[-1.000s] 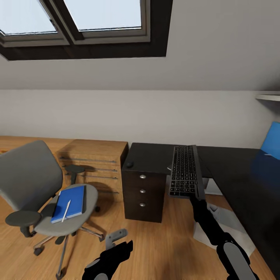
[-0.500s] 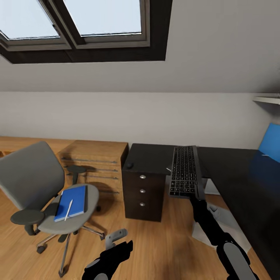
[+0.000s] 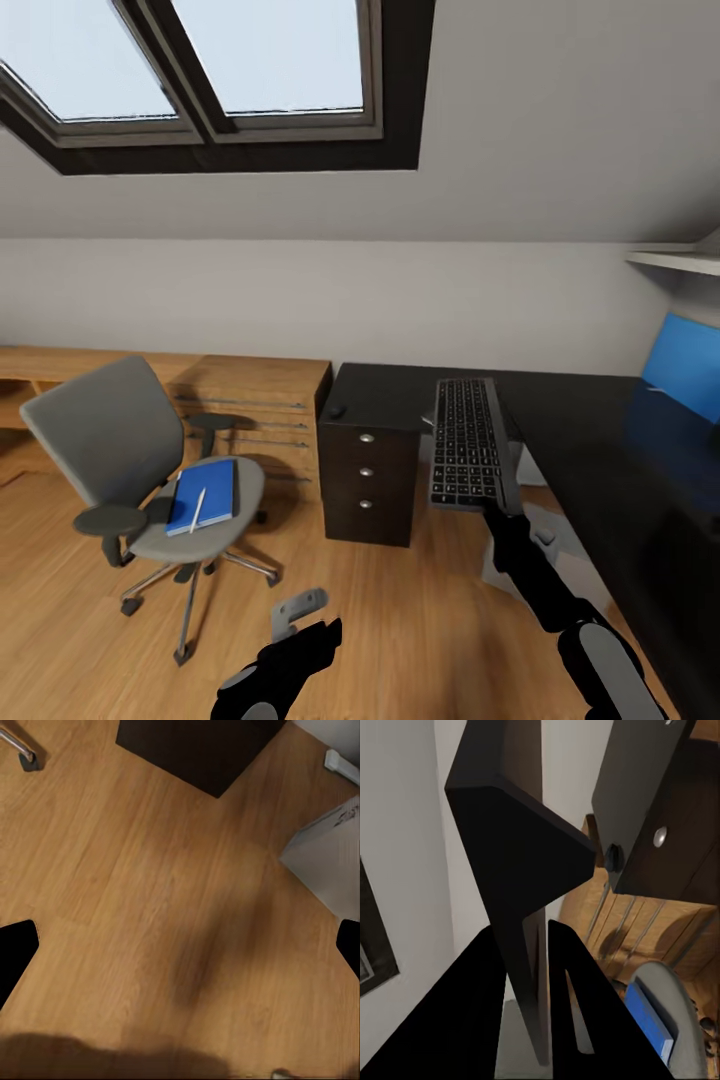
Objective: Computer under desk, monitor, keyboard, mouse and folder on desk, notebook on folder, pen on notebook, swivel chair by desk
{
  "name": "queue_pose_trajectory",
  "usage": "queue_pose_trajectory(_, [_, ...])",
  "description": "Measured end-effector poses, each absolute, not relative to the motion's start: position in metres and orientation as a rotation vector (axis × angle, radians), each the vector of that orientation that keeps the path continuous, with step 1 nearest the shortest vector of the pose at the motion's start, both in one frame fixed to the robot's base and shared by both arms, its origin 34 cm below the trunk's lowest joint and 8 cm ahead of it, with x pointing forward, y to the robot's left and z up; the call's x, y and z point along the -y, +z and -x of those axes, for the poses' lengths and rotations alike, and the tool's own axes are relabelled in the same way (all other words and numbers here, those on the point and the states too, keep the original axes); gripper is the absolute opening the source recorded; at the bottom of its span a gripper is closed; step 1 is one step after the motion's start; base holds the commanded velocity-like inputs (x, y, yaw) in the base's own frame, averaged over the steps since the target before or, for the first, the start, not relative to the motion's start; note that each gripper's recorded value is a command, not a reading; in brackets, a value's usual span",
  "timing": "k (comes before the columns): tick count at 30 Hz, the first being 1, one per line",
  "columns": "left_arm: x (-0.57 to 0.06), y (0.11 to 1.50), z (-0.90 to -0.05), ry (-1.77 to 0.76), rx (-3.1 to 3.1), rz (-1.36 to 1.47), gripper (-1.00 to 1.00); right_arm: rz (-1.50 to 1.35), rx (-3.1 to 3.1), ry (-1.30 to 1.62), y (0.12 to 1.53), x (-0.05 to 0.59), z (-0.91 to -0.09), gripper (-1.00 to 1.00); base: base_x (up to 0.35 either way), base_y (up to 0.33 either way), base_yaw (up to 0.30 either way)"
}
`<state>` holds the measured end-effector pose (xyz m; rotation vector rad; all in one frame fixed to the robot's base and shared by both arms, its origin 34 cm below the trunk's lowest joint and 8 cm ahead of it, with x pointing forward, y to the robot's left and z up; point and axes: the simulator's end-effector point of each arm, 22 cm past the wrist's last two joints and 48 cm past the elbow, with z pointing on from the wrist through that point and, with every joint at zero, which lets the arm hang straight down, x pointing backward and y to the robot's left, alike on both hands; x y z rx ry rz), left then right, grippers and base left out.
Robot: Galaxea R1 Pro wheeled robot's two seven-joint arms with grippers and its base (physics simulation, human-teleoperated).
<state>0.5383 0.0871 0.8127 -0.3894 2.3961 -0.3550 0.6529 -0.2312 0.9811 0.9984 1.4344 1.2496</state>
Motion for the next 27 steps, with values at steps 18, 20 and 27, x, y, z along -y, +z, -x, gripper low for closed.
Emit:
queue_pose_trajectory(18, [-0.084,0.837,-0.535,-0.363,-2.399,0.387,1.00,-1.055,-1.397,1.323,1.008,0.230,-0.650,-1.00,-0.328,-0.090,0.000])
queue_pose_trajectory(20, [-0.084,0.840,-0.535,-0.364,-2.400,0.387,1.00,-1.062,-1.395,1.319,1.010,0.231,-0.650,-1.00,-0.303,-0.208,0.000])
queue_pose_trajectory(27, [-0.083,0.848,-0.533,-0.365,-2.401,0.386,1.00,-1.104,-1.413,1.293,1.001,0.238,-0.649,-1.00,-0.303,-0.209,0.000])
